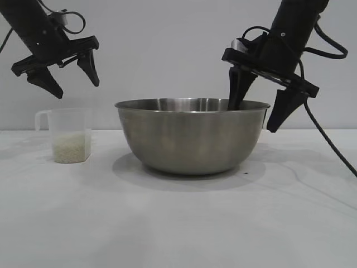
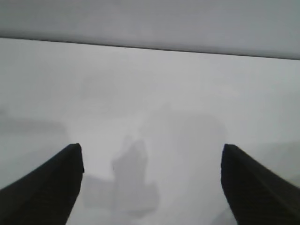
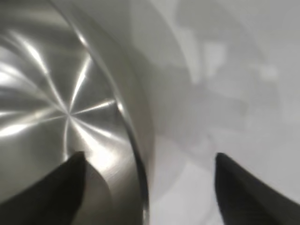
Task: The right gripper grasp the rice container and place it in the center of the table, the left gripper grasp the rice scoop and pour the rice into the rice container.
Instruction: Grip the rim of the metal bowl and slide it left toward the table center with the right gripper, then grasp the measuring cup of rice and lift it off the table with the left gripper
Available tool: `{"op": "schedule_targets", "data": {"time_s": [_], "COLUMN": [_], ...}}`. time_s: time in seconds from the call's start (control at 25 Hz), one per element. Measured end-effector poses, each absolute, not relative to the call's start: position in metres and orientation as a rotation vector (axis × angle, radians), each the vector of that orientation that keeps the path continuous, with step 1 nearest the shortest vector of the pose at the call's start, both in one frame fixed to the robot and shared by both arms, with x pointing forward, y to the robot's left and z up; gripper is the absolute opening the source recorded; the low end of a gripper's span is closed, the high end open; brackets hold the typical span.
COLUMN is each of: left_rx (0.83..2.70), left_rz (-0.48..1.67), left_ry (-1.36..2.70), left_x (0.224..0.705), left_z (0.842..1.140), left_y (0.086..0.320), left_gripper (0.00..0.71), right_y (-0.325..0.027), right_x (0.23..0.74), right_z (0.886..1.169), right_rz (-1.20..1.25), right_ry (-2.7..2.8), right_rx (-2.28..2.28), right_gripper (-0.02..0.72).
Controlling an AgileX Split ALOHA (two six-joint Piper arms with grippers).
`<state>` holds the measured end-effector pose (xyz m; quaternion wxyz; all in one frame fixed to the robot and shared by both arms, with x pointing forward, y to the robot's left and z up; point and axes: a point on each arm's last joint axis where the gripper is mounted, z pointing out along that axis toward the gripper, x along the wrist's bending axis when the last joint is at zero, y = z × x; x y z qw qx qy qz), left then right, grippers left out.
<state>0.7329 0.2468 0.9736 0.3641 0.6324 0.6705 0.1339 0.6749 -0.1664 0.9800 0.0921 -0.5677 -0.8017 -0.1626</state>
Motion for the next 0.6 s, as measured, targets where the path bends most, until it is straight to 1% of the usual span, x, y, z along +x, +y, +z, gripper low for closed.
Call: {"op": "schedule_targets", "data": {"time_s": [0.2,0.48,0.6], "left_rx": [1.627,1.63,1.633], "left_rz": [0.345,0.34,0.336], "left_ry": [1.725,1.726,1.727], "left_x": [0.733,0.733,0.732], "left_z": [0.974,0.973,0.973], "left_y": [0.247,0.247,0.247], "left_gripper": [0.534,0.534,0.534], "right_y": [-0.183,-0.232,-0.248], "right_x": [0.671,0.668,0.658], "right_z": [1.006,1.043,1.06], "right_rz": [-0.461,-0.481,-0.482], "right_ry": [-2.466,-2.452,-2.461], "right_rx": [-1.752,-1.964,-2.021], "right_gripper": [0.529,0.529,0.529]}}
